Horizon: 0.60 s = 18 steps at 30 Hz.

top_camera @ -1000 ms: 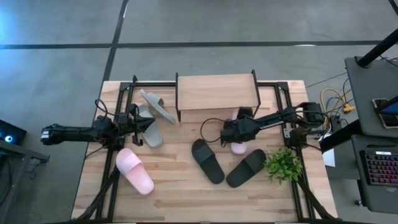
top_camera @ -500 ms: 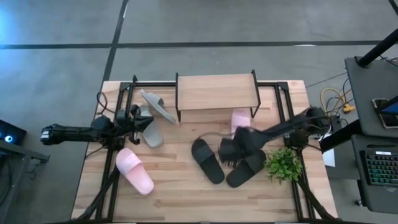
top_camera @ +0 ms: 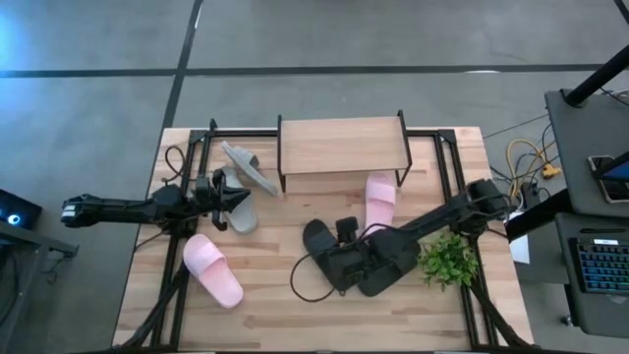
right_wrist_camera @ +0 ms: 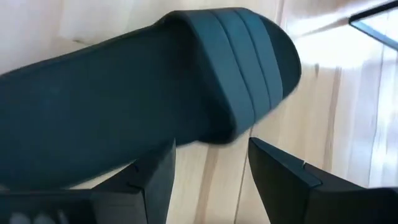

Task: Pick and place slides into the shelf
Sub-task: Put the left black slide under the shelf

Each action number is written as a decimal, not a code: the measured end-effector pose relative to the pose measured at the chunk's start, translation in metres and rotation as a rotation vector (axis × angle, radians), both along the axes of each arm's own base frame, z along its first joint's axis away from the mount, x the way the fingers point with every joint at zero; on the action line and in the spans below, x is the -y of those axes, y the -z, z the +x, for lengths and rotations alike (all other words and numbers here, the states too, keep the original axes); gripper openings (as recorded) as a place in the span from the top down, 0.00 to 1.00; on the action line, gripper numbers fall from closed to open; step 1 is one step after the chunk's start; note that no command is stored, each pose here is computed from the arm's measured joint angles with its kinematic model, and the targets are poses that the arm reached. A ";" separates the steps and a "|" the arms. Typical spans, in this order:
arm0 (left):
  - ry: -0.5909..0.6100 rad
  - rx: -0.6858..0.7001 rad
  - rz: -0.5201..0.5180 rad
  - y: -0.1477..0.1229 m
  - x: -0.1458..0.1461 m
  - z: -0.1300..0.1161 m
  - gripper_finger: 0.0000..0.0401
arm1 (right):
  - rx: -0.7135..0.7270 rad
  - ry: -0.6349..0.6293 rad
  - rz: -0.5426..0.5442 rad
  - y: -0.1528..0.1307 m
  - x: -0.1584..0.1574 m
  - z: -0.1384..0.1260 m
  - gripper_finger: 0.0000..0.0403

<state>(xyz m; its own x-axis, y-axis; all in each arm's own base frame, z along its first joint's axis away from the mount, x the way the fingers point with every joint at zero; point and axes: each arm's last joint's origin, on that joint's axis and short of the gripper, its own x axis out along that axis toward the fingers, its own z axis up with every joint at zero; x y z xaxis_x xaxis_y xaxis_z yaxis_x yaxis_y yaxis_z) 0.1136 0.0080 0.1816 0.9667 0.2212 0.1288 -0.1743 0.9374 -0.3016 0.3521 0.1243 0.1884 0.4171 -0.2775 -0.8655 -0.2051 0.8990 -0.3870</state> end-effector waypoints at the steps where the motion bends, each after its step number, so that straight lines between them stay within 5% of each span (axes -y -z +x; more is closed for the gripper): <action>1: 0.008 -0.018 0.001 0.002 0.000 0.000 1.00 | 0.001 -0.013 -0.007 0.003 0.001 0.004 0.52; 12: 0.163 -0.050 -0.037 0.006 0.005 0.001 1.00 | 0.039 0.001 -0.119 0.026 0.013 0.055 0.54; 18: 0.223 -0.050 -0.033 0.006 0.006 0.001 1.00 | 0.065 0.043 -0.100 0.023 0.024 0.073 0.80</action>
